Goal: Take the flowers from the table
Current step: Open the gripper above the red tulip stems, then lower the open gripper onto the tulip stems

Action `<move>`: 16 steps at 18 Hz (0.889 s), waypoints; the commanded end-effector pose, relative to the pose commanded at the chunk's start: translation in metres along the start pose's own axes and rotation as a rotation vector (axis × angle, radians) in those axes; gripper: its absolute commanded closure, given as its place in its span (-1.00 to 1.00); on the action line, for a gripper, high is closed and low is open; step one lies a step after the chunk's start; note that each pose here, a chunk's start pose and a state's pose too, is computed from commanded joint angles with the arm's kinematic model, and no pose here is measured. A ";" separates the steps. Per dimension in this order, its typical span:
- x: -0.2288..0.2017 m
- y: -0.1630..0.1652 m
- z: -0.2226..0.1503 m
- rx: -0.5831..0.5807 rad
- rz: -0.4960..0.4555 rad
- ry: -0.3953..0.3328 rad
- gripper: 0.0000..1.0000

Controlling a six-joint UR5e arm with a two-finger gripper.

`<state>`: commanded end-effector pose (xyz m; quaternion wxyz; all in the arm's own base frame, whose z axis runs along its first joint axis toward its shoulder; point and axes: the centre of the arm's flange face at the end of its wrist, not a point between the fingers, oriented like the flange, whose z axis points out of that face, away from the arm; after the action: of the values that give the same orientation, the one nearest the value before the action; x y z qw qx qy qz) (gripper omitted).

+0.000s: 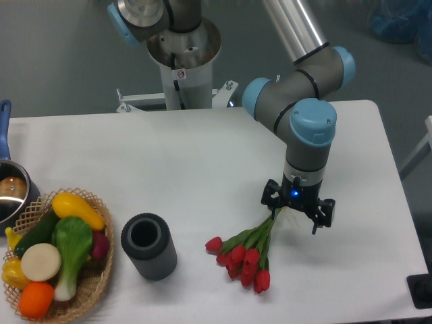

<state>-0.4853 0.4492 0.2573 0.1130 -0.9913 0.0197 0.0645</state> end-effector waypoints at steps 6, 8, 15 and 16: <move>0.020 0.013 0.013 -0.025 0.055 0.042 -1.00; 0.027 0.017 0.014 -0.029 0.053 0.052 -1.00; 0.036 0.027 0.019 -0.093 0.053 0.046 -1.00; 0.036 0.026 0.019 -0.100 0.053 0.041 -1.00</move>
<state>-0.4538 0.4271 0.2280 0.0611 -0.9959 0.0450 0.0483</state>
